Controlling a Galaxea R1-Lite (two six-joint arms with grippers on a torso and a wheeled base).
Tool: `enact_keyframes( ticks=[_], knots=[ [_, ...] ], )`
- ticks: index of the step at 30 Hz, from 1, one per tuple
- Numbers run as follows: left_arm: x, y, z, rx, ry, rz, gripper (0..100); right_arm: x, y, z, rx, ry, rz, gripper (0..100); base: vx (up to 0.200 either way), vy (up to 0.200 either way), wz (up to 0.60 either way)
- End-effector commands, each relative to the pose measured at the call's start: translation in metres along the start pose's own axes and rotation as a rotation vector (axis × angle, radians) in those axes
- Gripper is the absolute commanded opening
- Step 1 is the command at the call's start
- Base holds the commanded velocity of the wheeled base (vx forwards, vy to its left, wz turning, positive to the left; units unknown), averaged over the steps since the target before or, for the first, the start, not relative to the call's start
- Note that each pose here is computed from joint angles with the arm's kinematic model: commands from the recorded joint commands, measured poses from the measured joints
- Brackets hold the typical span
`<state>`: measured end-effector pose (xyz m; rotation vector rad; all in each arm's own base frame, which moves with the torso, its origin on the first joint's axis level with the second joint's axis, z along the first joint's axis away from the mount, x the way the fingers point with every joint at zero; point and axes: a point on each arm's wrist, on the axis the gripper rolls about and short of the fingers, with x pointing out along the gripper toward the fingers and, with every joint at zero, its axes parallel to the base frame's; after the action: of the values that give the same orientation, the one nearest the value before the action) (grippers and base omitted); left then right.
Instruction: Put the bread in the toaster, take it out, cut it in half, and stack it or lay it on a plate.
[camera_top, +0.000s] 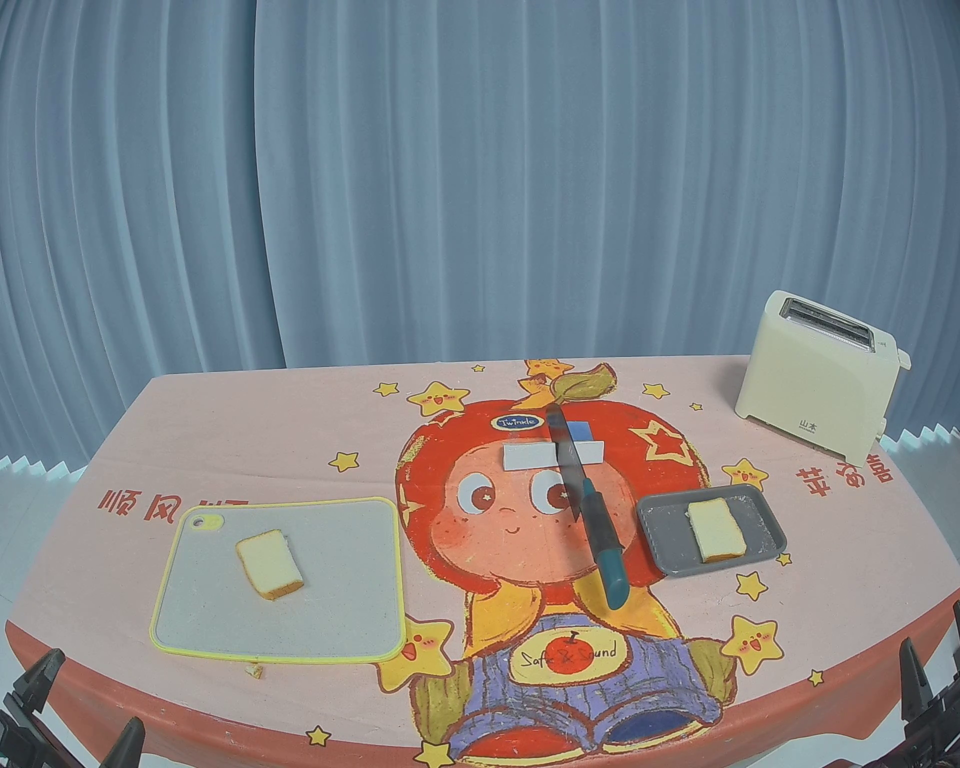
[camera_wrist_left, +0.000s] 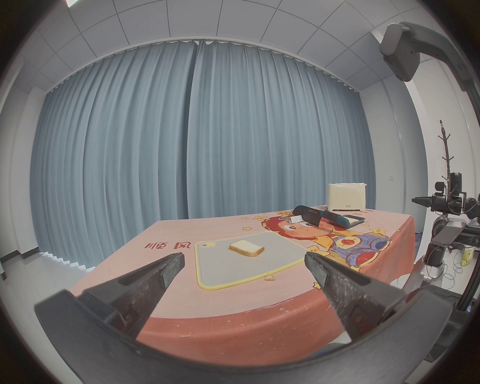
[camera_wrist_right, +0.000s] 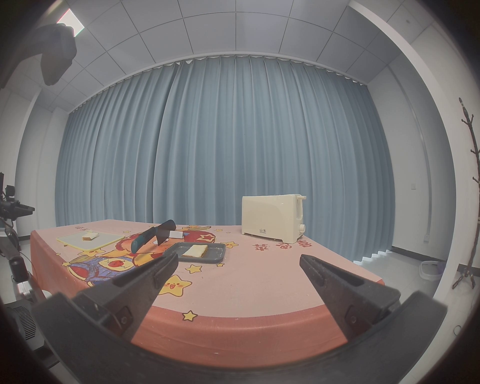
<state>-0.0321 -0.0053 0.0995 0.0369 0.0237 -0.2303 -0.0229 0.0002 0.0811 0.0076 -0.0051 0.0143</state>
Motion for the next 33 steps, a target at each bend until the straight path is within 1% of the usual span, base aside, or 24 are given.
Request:
enact_keyframes(
  ticks=[1, 3, 5, 6, 8, 10, 12, 21, 24, 30, 33],
  knots=[
    [0.003, 0.001, 0.011, -0.006, 0.024, -0.009, 100, 0.0, 0.0, -0.005, 0.0, 0.001, 0.001, 100, 0.0, 0.0, 0.0],
    [0.007, 0.002, 0.022, -0.014, 0.055, -0.015, 100, 0.0, 0.0, -0.005, 0.0, 0.001, 0.001, 100, 0.0, 0.0, 0.0],
    [0.011, 0.004, 0.027, -0.02, 0.081, -0.016, 100, 0.0, 0.0, -0.005, 0.0, 0.002, 0.001, 100, 0.0, 0.0, 0.0],
    [0.011, 0.004, 0.027, -0.02, 0.081, -0.016, 100, 0.0, 0.0, -0.005, 0.0, 0.002, 0.001, 100, 0.0, 0.0, 0.0],
    [0.019, 0.005, 0.033, -0.035, 0.127, -0.021, 100, 0.0, 0.0, -0.005, 0.0, 0.001, 0.001, 100, 0.0, 0.0, 0.0],
    [0.023, 0.007, 0.036, -0.058, 0.156, -0.025, 100, 0.0, 0.0, -0.005, 0.0, 0.001, 0.001, 100, 0.0, 0.0, 0.0],
    [0.027, 0.007, 0.039, -0.073, 0.176, -0.026, 100, 0.0, 0.0, -0.005, 0.0, 0.002, 0.001, 100, 0.0, 0.0, 0.0],
    [0.043, 0.012, 0.05, -0.095, 0.258, -0.025, 100, 0.0, 0.0, -0.005, 0.0, 0.001, 0.001, 100, 0.0, 0.0, 0.0],
    [0.048, 0.013, 0.055, -0.114, 0.279, -0.019, 100, 0.0, 0.0, -0.005, 0.0, 0.002, 0.001, 100, 0.0, 0.0, 0.0],
    [0.056, 0.016, 0.061, -0.12, 0.312, -0.012, 100, 0.0, 0.0, -0.005, 0.0, 0.002, 0.001, 100, 0.0, 0.0, 0.0],
    [0.066, 0.018, 0.065, -0.133, 0.359, -0.005, 100, 0.0, 0.0, -0.005, 0.0, 0.001, 0.001, 100, 0.0, 0.0, 0.0]
  ],
)
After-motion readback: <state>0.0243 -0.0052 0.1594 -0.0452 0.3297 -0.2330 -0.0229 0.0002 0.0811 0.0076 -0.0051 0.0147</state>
